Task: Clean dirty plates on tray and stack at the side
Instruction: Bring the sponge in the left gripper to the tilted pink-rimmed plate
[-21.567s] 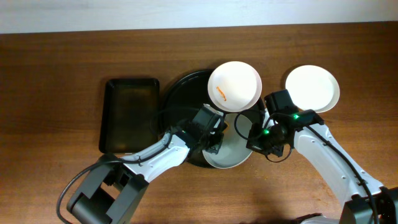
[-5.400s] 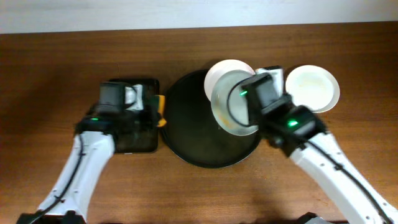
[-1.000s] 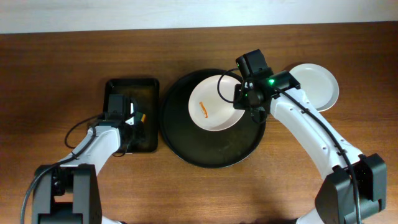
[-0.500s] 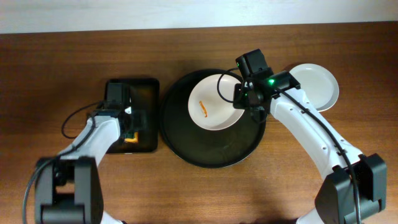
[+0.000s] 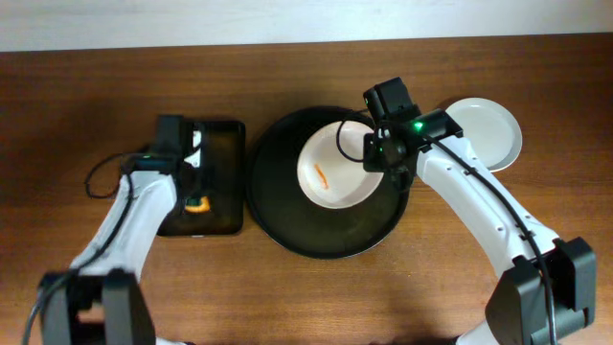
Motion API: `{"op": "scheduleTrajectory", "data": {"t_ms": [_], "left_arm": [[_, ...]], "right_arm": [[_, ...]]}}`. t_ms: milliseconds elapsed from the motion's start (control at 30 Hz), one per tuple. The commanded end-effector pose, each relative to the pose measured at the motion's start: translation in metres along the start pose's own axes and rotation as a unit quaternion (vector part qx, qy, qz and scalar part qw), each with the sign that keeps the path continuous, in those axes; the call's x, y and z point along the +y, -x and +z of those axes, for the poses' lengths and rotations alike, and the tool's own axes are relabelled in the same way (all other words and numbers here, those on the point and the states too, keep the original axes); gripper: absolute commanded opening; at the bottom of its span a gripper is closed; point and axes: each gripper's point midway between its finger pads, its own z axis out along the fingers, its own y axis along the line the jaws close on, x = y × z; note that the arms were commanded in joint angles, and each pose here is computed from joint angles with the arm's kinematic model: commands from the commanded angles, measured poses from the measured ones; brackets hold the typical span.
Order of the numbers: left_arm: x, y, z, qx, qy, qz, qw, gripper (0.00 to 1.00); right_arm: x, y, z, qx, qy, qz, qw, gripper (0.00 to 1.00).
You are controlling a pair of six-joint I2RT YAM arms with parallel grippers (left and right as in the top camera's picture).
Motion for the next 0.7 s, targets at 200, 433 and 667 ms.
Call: {"op": "scheduleTrajectory", "data": {"t_ms": [200, 433, 667], "left_arm": [[-0.024, 0.030, -0.043, -0.077, -0.265, -0.012, 0.961, 0.00], [0.005, 0.022, -0.025, -0.049, -0.184, -0.073, 0.979, 0.00], [-0.073, 0.040, -0.045, -0.081, -0.296, -0.013, 0.952, 0.00]], "right_arm": [[0.011, -0.003, -0.045, -0.053, -0.013, -0.042, 0.998, 0.04], [0.005, -0.009, -0.045, -0.041, -0.025, -0.045, 0.998, 0.04], [-0.015, -0.027, -0.025, -0.031, -0.080, 0.019, 0.996, 0.04]]}}
